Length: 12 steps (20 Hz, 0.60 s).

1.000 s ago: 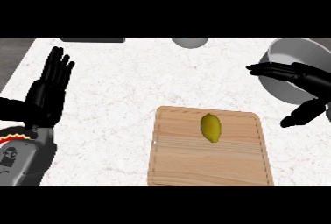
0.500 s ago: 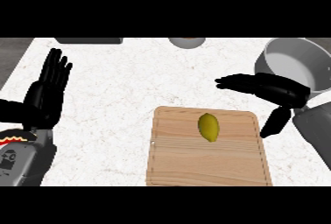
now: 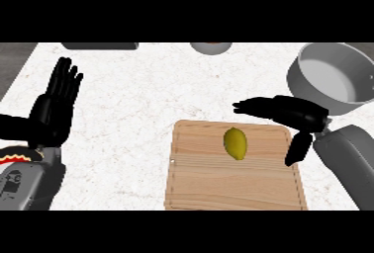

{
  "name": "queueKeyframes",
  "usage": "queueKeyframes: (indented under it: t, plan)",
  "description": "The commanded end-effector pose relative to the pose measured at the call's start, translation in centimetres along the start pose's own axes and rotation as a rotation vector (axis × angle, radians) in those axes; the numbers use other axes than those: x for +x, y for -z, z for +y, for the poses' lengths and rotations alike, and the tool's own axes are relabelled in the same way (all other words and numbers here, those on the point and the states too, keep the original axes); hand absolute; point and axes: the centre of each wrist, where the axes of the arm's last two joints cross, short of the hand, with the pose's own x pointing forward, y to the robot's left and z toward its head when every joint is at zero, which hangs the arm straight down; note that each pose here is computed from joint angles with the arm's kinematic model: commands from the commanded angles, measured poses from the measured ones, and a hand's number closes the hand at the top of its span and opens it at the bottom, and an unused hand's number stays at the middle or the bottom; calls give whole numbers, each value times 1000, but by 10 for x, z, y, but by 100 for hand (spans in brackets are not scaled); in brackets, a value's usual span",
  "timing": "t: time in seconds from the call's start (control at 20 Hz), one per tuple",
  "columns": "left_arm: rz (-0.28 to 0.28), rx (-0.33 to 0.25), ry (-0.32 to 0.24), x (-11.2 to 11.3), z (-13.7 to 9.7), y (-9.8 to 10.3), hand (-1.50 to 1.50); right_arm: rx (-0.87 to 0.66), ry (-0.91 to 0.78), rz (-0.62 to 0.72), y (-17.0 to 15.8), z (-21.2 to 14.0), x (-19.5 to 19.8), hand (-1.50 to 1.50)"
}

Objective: Pick the lemon from the cutting board and place it in the pot

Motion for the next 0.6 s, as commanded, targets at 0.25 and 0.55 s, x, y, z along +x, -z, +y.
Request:
queueKeyframes:
  t: [0.25, 0.55]
  plan:
    - [7, 1, -2, 3, -2, -2, 0, -52, -8, -66, 8, 38, 13, -150]
    - [13, 2, -13, -2, 0, 2, 0, -39, -71, 34, 18, 41, 7, -150]
